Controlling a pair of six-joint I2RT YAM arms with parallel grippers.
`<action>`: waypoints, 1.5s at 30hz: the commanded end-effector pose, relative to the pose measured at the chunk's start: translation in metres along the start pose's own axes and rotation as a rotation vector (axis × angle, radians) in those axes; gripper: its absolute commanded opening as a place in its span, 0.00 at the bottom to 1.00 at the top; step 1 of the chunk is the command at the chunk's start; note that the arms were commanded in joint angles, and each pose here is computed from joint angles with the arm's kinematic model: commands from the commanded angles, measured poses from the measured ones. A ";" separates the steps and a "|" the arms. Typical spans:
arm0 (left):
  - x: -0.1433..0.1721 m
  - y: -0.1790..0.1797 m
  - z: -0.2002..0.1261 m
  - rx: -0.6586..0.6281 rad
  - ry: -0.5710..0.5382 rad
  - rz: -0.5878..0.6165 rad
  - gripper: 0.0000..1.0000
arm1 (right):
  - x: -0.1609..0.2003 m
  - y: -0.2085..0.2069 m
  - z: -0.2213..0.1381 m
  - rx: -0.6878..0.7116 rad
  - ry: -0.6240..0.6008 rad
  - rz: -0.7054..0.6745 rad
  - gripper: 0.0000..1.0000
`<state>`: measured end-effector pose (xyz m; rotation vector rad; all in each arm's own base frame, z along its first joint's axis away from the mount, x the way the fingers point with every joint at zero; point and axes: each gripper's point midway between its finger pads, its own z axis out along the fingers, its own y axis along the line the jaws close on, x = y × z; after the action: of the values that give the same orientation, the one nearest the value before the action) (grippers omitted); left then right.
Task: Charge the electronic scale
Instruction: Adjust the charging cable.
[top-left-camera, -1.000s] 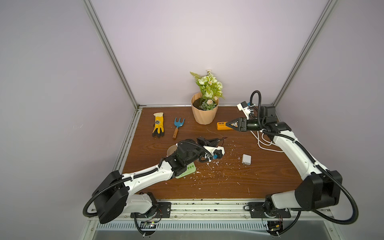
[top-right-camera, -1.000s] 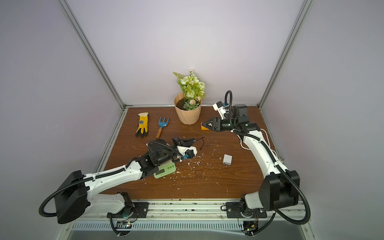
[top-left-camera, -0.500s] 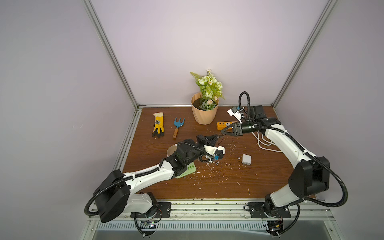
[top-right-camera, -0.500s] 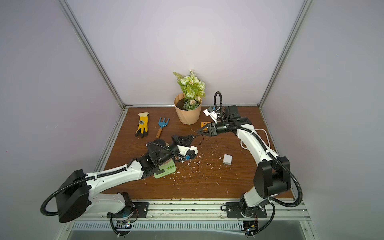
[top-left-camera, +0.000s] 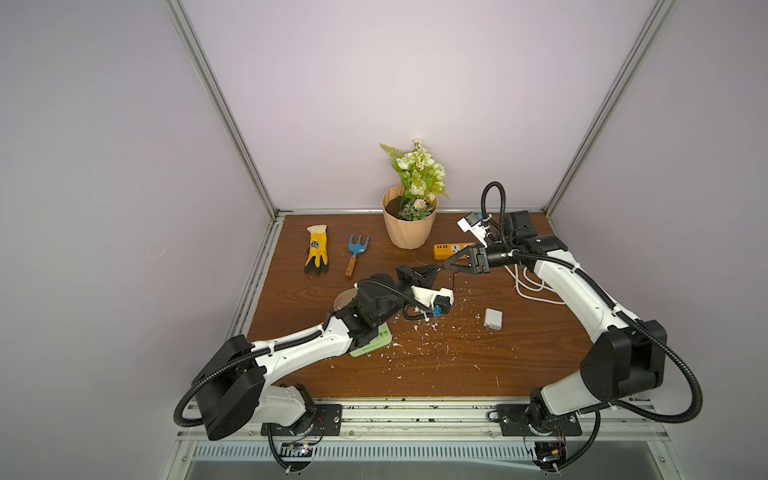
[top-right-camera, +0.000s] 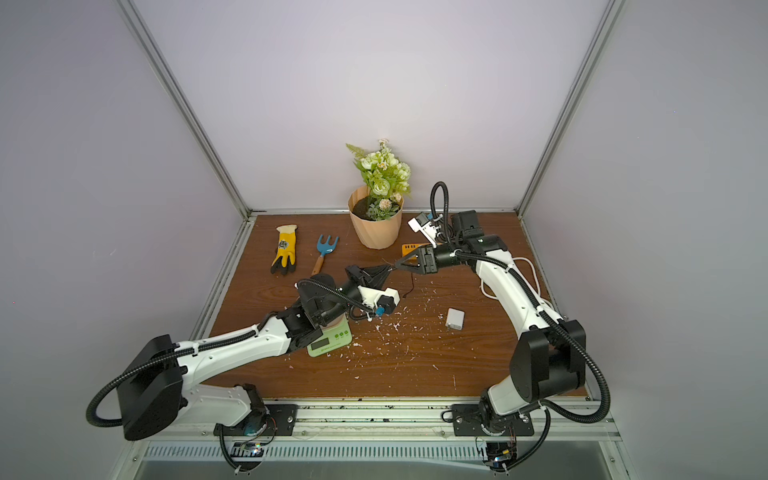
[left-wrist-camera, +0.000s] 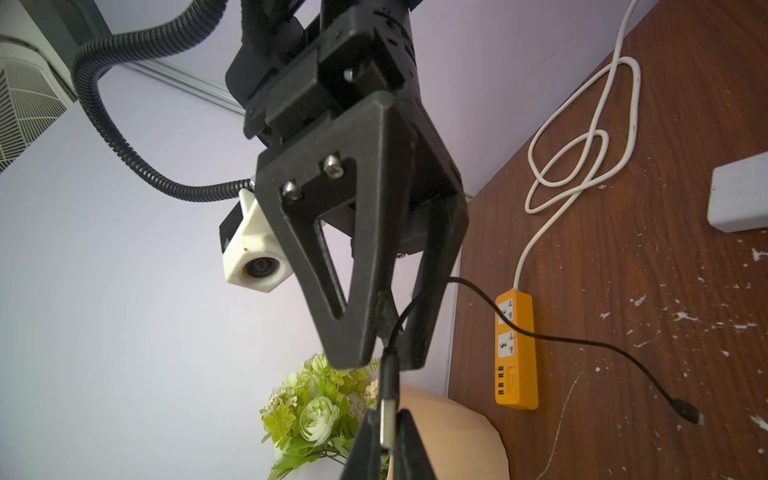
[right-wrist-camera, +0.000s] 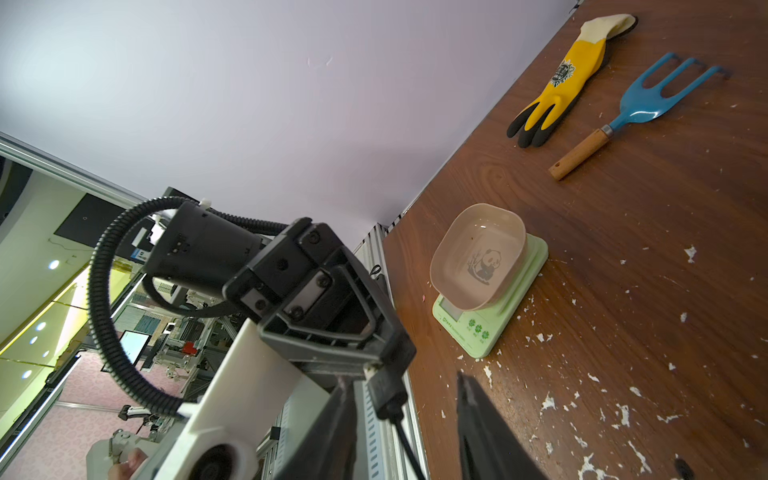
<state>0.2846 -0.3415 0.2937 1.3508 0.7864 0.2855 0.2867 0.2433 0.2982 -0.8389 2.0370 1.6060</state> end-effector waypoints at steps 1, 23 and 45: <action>-0.011 0.020 0.005 -0.061 -0.023 0.039 0.10 | 0.001 0.028 -0.003 -0.075 -0.007 -0.081 0.43; -0.003 0.031 0.019 -0.109 -0.002 0.020 0.36 | 0.002 0.035 -0.004 -0.093 -0.007 -0.103 0.01; 0.021 0.066 -0.020 -0.018 -0.124 -0.719 0.94 | -0.010 0.011 -0.024 0.258 -0.134 -0.567 0.00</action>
<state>0.3059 -0.2982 0.3320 1.0918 1.0086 -0.1325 0.2802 0.2267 0.2988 -0.9526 1.8512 1.2225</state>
